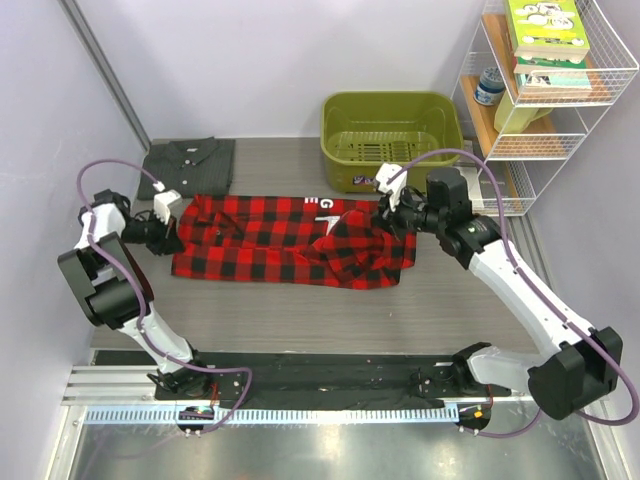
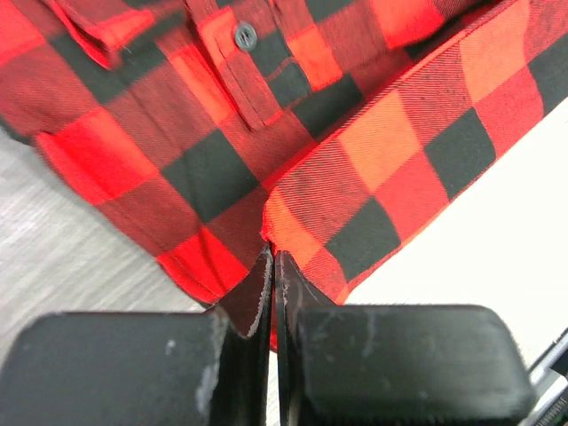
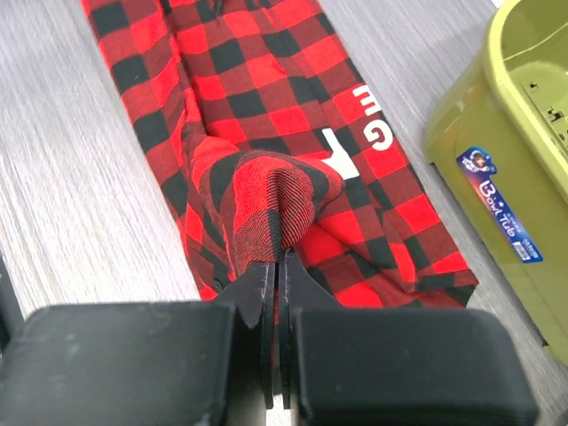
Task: Fold and stack the long sleeve shirts
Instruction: Fold the shirt
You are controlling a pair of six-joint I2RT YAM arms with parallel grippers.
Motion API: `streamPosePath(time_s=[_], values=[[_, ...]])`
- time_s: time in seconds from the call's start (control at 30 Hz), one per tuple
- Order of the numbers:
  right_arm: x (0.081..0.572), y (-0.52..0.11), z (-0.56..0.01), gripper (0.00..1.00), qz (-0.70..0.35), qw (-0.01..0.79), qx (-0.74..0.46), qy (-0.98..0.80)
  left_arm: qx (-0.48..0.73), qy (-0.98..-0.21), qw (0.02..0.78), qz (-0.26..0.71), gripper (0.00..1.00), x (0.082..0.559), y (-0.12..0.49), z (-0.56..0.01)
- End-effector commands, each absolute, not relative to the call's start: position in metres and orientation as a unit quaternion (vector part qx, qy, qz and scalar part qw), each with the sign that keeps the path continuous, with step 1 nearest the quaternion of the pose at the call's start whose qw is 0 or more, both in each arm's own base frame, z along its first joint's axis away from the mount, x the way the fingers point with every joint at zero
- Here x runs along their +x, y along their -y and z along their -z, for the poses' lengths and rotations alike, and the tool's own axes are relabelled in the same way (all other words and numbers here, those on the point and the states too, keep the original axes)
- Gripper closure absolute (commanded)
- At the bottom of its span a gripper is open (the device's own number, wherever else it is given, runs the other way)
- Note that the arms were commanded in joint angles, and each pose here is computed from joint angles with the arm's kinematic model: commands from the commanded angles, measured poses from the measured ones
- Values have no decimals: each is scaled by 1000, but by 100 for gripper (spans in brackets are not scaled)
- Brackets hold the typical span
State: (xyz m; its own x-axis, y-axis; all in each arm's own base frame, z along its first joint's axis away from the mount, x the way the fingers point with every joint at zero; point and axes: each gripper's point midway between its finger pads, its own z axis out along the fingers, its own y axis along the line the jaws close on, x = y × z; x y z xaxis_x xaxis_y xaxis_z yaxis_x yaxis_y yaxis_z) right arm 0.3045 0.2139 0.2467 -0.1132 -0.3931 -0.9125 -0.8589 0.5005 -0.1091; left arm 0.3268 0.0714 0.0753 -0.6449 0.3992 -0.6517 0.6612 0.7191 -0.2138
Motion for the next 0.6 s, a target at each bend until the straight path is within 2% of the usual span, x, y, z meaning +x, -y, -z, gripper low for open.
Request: streamPosePath(time_s=[0.0,0.37,0.57], values=[[302,-210,-241,99,-220,502,-457,-701,322,-841,361,241,100,342,-65,-107],[355,-220,-224,99,-203,503,-412,-732,297,-852,380,202,99,368,-74,-86],[356,-216,-241,99,-197,527,-403,-721,297,-849,390,197,100,366,-74,-86]])
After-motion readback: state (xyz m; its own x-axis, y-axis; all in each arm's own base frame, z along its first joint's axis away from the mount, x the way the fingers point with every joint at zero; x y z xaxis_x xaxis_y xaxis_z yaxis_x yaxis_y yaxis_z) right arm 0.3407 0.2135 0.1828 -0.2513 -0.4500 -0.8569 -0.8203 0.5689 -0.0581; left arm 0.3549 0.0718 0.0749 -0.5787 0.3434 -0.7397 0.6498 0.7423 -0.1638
